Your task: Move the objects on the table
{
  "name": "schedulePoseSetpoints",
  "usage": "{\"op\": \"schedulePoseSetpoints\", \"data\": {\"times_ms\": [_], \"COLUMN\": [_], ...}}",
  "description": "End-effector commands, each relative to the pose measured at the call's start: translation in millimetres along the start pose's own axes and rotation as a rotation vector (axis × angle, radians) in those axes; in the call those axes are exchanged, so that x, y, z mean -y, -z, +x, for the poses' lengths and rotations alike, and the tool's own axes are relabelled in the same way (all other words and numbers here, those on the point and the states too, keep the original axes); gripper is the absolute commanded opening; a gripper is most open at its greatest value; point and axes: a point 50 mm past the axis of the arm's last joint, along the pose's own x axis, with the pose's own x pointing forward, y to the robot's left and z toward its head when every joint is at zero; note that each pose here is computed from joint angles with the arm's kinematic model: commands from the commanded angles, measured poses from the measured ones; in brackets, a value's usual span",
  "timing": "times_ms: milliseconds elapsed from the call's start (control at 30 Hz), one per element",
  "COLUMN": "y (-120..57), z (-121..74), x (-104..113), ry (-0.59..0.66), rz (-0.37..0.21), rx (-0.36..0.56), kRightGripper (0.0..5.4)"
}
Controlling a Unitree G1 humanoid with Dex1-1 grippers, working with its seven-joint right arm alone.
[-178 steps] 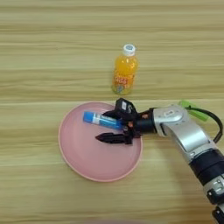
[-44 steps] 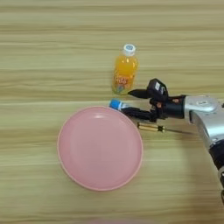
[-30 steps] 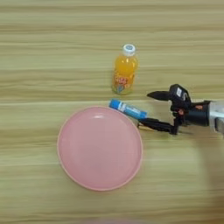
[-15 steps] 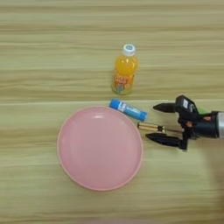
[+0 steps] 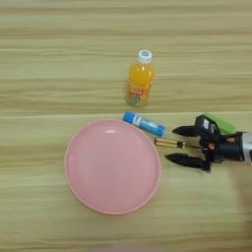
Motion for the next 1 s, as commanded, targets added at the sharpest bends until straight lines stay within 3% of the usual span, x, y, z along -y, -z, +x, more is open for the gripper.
{"op": "schedulePoseSetpoints", "data": {"times_ms": [33, 1000], "y": [-9.1, -9.1], "z": [-4.3, -1.8], "x": [8.2, 10.1], "ry": [0.032, 0.037], "rz": [-0.032, -0.025], "rx": [-0.002, 0.013], "kRightGripper": [3.83, 0.95]}}
